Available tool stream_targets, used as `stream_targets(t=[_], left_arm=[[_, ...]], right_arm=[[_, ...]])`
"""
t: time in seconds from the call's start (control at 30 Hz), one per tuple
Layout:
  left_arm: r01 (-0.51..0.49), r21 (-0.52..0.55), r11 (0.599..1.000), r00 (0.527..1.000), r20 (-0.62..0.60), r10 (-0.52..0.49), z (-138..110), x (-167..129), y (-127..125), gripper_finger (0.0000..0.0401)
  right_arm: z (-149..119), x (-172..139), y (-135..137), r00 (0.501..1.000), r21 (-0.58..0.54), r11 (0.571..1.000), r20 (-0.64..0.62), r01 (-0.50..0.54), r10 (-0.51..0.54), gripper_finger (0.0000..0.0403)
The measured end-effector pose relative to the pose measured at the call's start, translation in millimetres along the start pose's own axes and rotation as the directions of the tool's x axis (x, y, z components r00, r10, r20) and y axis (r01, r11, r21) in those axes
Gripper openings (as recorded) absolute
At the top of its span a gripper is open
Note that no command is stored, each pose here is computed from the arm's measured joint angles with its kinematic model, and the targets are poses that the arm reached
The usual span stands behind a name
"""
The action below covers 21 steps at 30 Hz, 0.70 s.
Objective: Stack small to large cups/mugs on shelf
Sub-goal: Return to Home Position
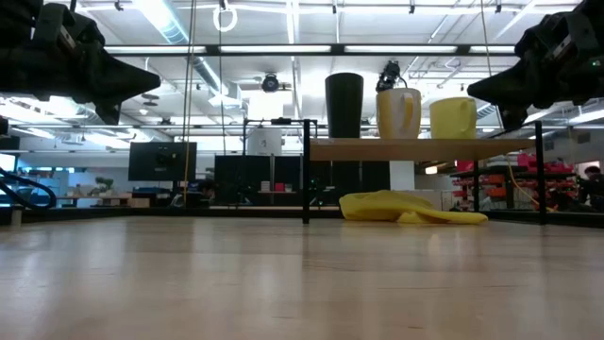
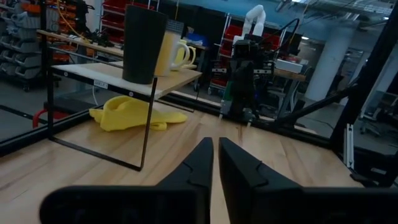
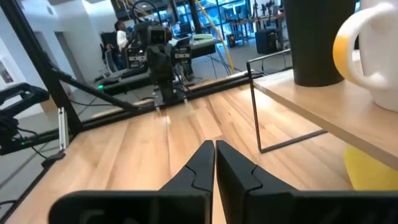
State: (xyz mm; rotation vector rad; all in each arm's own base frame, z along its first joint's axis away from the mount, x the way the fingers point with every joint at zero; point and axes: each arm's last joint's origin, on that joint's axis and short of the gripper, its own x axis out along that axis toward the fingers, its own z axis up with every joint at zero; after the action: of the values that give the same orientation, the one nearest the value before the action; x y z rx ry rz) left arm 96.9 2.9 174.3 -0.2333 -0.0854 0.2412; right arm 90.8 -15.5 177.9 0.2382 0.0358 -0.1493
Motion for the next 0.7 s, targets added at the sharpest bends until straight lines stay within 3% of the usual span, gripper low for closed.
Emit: stream_targets(t=[0.7], left_arm=[[0.000, 0.000, 1.000, 1.000, 0.001, 0.000, 0.4, 0.0, -0.1, 0.0036]], right_arm=[[-0.3, 0.0, -0.1, 1.000, 0.000, 1.000, -0.002, 0.000, 0.000, 0.0022]])
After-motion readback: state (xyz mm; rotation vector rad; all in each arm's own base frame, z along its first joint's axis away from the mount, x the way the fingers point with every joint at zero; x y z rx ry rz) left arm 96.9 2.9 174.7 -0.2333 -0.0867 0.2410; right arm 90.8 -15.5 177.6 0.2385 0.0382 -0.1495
